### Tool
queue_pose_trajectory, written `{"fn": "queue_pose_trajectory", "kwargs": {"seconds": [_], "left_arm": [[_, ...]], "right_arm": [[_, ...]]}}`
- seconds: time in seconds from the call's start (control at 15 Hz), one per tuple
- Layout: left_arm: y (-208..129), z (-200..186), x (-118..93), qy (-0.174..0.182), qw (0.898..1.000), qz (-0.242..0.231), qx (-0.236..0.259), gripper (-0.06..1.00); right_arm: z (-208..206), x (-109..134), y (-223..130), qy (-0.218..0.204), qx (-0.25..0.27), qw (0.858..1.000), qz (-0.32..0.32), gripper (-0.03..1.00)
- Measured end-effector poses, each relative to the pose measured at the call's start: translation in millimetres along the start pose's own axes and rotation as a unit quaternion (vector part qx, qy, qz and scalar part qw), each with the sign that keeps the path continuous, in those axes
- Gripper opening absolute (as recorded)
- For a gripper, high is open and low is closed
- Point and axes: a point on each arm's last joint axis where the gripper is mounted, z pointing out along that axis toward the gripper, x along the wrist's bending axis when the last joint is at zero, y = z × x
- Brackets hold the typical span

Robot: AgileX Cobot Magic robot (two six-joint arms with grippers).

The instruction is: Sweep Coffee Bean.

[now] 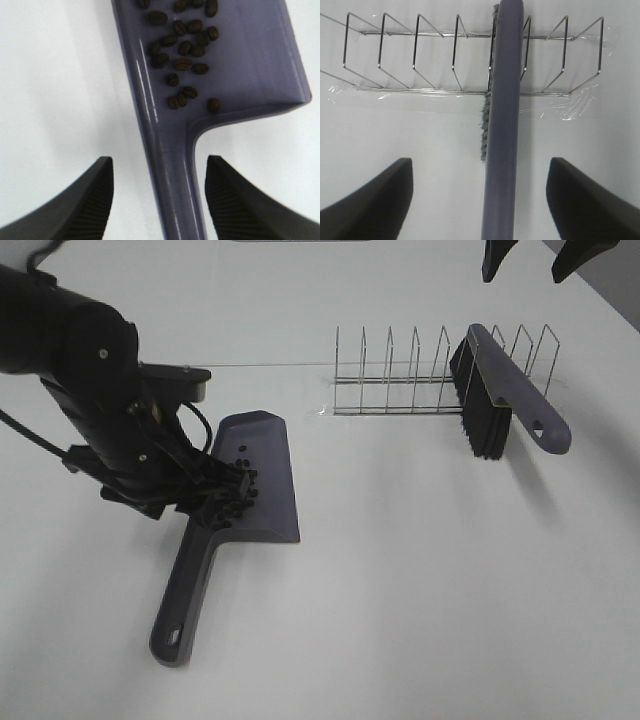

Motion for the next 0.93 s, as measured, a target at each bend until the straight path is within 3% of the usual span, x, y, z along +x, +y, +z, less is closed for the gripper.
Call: {"fn": "queue_pose_trajectory", "kwargs": {"seconds": [0.27, 0.53, 0.73, 0.8, 0.93], "left_arm": [[-1, -99, 11, 0.029, 0.995, 0.046, -0.079, 0.54], [-36, -198, 29, 0.032, 0.989, 0.035, -0.142, 0.54], [-67, -227, 42, 0.041, 0.990, 0.025, -0.134, 0.54], [-97, -227, 53, 0.049, 0.992, 0.023, -0.116, 0.54], [-120, -222, 60, 0.049, 0.993, 0.021, -0.101, 0.54]], "right_arm": [[-38, -5, -31, -0.002, 0.012, 1.000, -0.008, 0.70], [-59, -16, -91, -0.009, 0.064, 0.998, -0.024, 0.70], [-65, -24, -139, -0.014, 0.106, 0.994, -0.035, 0.70], [-79, -30, -177, -0.015, 0.118, 0.992, -0.039, 0.70], [-88, -36, -208, -0.016, 0.125, 0.991, -0.040, 0.70]]}}
